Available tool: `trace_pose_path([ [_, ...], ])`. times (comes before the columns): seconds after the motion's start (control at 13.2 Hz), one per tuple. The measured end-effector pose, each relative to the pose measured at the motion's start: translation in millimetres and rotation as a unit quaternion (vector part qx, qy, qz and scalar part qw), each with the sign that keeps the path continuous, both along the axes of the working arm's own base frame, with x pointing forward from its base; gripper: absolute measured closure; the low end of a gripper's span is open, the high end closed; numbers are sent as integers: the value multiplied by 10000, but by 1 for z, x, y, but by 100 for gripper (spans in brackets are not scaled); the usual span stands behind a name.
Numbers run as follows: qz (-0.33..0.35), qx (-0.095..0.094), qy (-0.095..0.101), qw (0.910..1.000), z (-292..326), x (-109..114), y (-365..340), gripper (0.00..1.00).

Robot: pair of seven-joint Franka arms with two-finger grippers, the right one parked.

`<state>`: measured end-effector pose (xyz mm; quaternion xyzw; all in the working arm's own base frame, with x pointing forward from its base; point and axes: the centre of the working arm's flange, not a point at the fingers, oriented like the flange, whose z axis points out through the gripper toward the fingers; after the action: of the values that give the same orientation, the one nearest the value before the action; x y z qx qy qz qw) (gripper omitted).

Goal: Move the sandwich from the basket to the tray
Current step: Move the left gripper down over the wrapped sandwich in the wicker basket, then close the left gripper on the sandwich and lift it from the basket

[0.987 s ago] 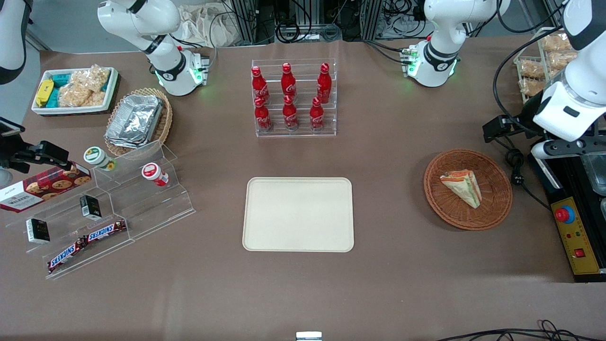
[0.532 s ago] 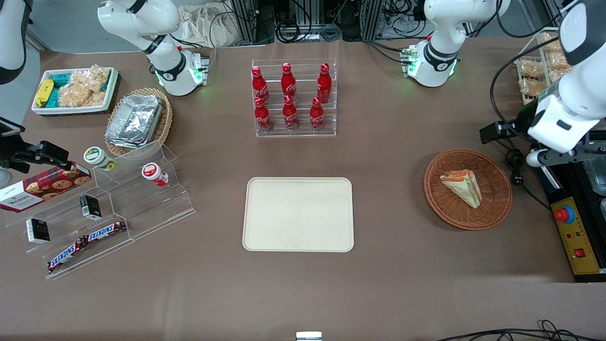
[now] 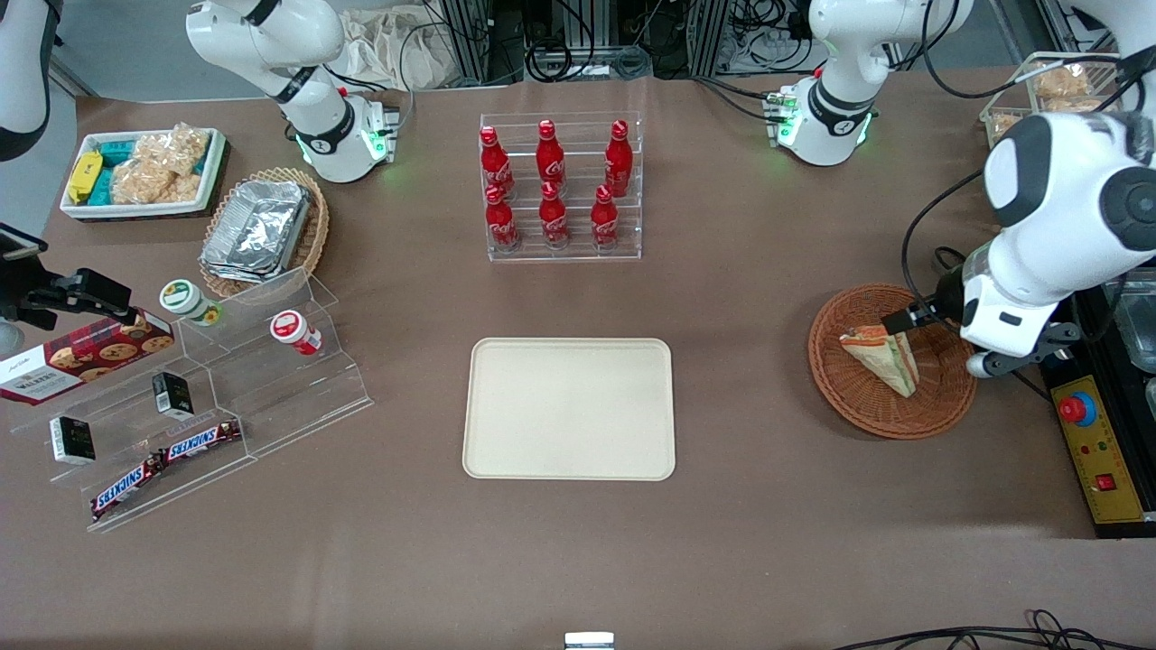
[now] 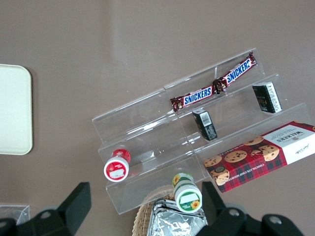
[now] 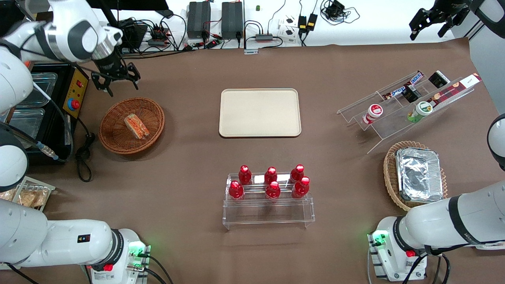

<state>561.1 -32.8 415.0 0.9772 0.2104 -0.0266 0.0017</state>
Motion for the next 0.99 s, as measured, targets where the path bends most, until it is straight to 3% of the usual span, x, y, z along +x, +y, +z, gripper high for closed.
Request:
trace_pose_path([
  [0.23,446,-5,-232,9987,-68,-15,33,0],
  [0.46,939,-28,-205,9954,-122,-16,50,0],
  [0.68,1285,-42,-5,9917,-164,-16,45,1],
  [0.76,1312,-41,64,9913,-172,-17,44,5],
  [0.99,1282,-39,154,9916,-182,-18,43,40],
])
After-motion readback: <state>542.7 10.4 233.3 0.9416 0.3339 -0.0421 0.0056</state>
